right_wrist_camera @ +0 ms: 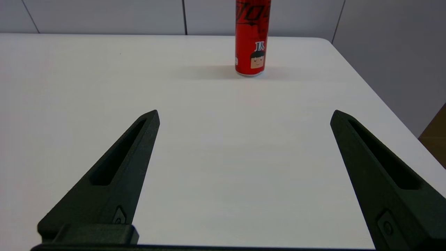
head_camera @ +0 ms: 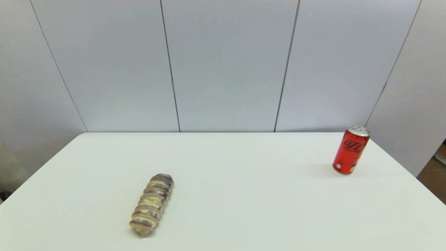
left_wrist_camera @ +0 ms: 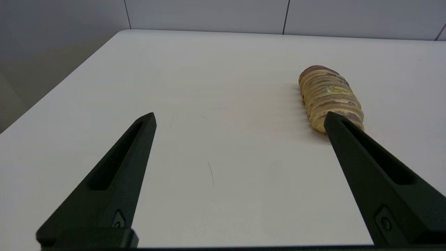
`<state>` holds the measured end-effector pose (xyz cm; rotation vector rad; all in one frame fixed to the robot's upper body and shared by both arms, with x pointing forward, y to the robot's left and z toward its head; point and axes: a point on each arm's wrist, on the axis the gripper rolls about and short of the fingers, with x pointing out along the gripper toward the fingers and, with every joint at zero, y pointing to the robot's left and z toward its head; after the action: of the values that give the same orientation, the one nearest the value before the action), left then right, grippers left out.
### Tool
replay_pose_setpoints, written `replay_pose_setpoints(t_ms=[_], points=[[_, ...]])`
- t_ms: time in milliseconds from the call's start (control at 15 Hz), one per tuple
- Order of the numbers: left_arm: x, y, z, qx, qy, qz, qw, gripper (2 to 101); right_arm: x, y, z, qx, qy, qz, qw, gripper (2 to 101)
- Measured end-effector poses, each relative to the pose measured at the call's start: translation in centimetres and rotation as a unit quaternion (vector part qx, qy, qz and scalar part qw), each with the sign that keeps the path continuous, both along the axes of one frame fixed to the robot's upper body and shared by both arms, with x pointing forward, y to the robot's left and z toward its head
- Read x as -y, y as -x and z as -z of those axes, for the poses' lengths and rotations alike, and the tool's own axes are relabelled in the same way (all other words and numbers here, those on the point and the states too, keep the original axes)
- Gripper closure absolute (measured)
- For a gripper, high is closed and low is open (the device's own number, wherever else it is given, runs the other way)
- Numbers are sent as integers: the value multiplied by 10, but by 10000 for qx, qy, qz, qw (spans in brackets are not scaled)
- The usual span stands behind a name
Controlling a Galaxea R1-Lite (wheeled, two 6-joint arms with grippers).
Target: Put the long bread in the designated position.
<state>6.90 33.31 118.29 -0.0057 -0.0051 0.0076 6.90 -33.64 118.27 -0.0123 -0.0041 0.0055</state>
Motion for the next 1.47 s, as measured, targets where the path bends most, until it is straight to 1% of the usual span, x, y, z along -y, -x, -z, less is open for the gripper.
replay_pose_setpoints(t_ms=[533,600,733,867,1067,1200,1333,1467], points=[[0,0,-2,57,-33,-52,10000,54,0,0,0,0,0,2,10000,50],[0,2,-7,146,-34,-50,9999,54,0,0,0,2,3,4,10000,50],[0,7,-29,454,-37,-8,9990,54,0,0,0,0,2,2,10000,50],[0,12,-64,714,-30,42,9974,54,0,0,0,2,2,4,10000,50],[0,10,-146,1104,-20,80,9939,54,0,0,0,0,0,2,10000,50],[0,-6,-205,1274,-24,172,9917,54,0,0,0,0,0,0,10000,50],[1,-35,-253,1253,-17,352,9915,54,0,0,0,0,0,0,10000,50],[4,-79,-282,843,-4,615,9945,54,0,0,0,0,-2,2,10000,50]])
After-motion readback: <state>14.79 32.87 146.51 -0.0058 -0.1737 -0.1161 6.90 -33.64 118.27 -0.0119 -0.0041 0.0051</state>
